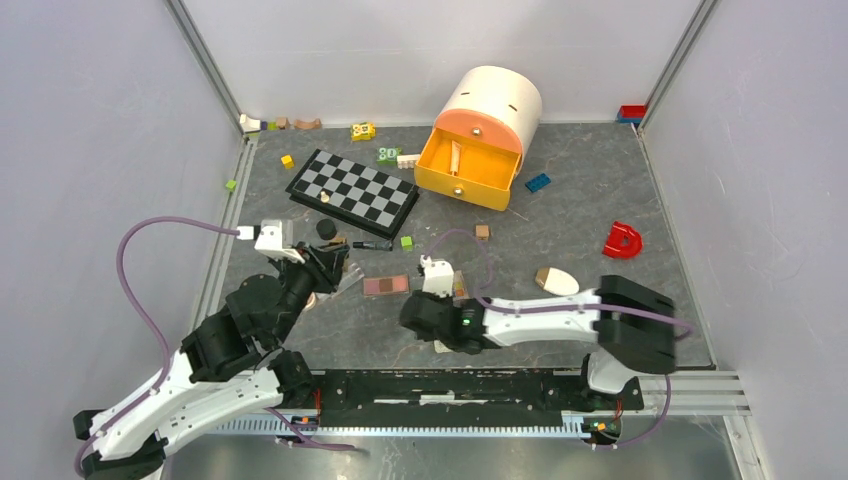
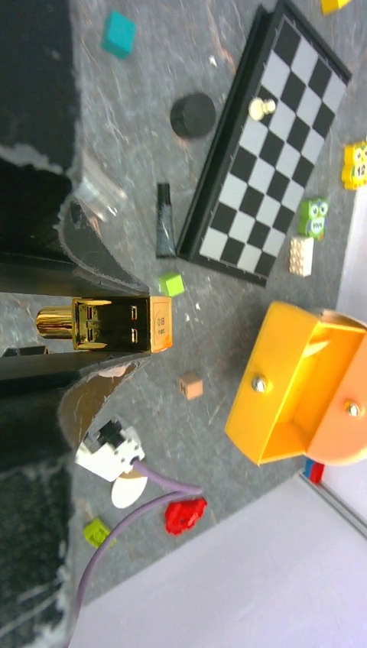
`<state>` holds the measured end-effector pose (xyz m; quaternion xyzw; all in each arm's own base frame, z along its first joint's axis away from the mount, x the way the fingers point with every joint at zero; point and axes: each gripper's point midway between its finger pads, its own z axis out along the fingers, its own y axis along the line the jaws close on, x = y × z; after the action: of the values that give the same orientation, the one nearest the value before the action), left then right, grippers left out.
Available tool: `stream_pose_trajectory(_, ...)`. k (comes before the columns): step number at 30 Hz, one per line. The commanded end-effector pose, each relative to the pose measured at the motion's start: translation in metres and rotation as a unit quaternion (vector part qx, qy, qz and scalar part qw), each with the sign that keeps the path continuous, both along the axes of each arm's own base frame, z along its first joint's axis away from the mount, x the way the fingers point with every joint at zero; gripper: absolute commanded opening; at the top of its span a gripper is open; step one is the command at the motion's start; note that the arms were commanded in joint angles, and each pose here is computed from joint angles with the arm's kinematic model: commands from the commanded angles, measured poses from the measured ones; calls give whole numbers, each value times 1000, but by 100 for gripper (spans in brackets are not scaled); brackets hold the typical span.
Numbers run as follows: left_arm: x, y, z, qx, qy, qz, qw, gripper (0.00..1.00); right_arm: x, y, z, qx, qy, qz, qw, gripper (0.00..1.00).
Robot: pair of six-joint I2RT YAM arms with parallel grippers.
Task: Organize the makeup
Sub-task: Pick up the lipstick at the center of the board.
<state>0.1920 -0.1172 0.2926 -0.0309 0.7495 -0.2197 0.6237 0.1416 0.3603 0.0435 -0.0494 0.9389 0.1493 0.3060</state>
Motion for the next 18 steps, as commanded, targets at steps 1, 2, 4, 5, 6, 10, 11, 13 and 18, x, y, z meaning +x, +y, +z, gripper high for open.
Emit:
stream_pose_trajectory(1,6,-23,41,-64,-59,-31,996,3,29,11,80,107,-187,75,974,0)
stream_pose_trajectory(2,8,-29,46,-72,-66,-38,994,3,30,9,99,140,-219,83,962,0)
stream_pose_trajectory(4,10,-40,55,-87,-82,-52,991,2,32,2,128,168,-285,115,937,0)
stream_pose_trajectory(5,11,-46,60,-96,-92,-60,989,2,31,-1,138,173,-311,132,925,0)
stream_pose_trajectory(6,11,-54,66,-108,-106,-74,986,2,28,-1,153,178,-346,161,907,0)
stream_pose_trajectory(10,8,-80,86,-142,-164,-126,968,2,13,-3,189,168,-453,264,835,0)
stream_pose_trajectory(11,6,-88,90,-144,-180,-144,962,2,10,-5,197,167,-477,278,817,0)
stream_pose_trajectory(13,0,-101,95,-136,-207,-178,952,2,6,-14,208,164,-518,287,789,0)
stream_pose_trajectory(18,-8,-117,100,-124,-240,-222,937,2,-4,-23,232,148,-586,319,731,0)
